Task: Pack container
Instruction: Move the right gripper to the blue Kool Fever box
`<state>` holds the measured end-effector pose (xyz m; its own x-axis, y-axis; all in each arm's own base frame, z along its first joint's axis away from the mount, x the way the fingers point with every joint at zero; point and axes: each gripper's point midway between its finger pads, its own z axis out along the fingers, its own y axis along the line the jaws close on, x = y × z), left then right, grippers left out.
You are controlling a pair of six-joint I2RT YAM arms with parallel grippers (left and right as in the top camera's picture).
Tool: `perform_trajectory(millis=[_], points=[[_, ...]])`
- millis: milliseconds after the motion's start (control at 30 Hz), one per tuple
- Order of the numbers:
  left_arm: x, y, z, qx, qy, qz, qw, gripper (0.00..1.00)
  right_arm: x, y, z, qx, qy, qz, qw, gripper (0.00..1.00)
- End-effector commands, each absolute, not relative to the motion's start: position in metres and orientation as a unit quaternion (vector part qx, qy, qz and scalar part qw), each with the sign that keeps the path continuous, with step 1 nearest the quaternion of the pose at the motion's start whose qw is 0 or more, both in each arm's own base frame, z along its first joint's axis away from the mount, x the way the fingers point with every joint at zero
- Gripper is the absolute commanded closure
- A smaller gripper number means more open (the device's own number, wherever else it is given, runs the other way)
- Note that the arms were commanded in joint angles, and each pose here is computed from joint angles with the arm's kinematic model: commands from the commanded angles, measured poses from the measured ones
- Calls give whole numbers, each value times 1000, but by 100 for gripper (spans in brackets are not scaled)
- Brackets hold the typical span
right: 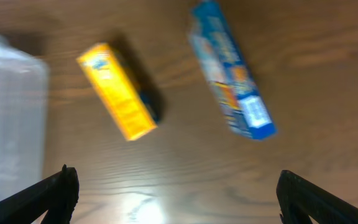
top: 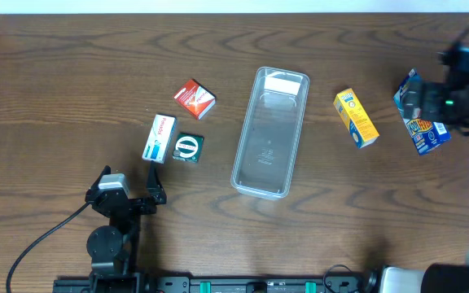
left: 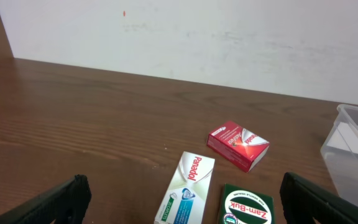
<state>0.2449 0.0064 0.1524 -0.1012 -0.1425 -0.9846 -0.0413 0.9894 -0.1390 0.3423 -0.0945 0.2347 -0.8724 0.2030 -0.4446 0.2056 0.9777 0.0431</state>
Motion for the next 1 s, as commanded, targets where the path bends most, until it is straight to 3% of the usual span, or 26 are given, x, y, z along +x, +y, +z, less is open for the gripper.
perform_trajectory(millis=[0,467,800,967], points=[[244,8,137,-62,757,-28,650,2,347,-120,230,91,969,-7,231,1],[244,8,137,-62,757,-28,650,2,398,-144,163,45,976,8,211,1],[244,8,137,-62,757,-29,650,2,411,-149,133,14,981,7,194,1],[244,8,137,-62,757,-29,650,2,414,-151,122,14,982,11,187,11]])
